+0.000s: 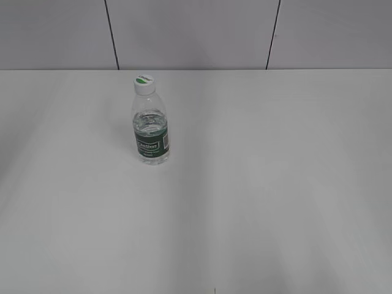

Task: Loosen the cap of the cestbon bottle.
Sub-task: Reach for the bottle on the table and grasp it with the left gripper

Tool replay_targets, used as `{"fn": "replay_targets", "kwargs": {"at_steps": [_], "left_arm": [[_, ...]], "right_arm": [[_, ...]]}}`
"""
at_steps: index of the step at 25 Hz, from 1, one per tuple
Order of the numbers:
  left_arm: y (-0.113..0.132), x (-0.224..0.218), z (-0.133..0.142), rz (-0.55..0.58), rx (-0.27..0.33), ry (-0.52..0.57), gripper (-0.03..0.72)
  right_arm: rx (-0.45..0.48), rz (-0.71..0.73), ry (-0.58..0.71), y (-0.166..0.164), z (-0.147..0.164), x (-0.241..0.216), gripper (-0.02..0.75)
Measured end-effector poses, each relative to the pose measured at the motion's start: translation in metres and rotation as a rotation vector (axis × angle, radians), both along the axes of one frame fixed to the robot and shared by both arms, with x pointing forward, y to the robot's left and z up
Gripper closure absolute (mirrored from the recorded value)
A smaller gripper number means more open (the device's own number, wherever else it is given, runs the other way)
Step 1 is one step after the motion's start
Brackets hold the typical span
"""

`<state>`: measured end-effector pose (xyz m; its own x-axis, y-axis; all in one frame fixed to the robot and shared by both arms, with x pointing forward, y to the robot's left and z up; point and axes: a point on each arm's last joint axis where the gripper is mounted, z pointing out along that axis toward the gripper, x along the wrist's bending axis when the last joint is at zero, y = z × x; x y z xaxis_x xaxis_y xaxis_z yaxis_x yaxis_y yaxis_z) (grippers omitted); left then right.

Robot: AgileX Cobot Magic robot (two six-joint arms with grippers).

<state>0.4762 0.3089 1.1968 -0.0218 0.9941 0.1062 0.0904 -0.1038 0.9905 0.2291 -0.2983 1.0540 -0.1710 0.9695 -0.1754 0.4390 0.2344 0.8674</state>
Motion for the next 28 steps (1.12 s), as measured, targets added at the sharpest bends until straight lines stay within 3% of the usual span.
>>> {"fn": "replay_targets", "kwargs": {"at_steps": [4,10,14,20,28], "left_arm": [[0.001,0.036,-0.024,0.000,0.009,0.042,0.253],[0.002,0.076,-0.047,-0.006,0.028,-0.061,0.256],[0.002,0.094,-0.075,-0.010,0.028,-0.063,0.256],[-0.004,0.099,-0.121,-0.078,0.083,-0.102,0.256],[-0.015,0.095,-0.181,-0.200,0.041,-0.149,0.257]], "right_arm": [[0.000,0.000,0.000,0.000,0.000,0.000,0.204],[0.000,0.000,0.000,0.000,0.000,0.000,0.204],[0.000,0.000,0.000,0.000,0.000,0.000,0.204],[0.000,0.000,0.000,0.000,0.000,0.000,0.204],[0.000,0.000,0.000,0.000,0.000,0.000,0.204]]}}
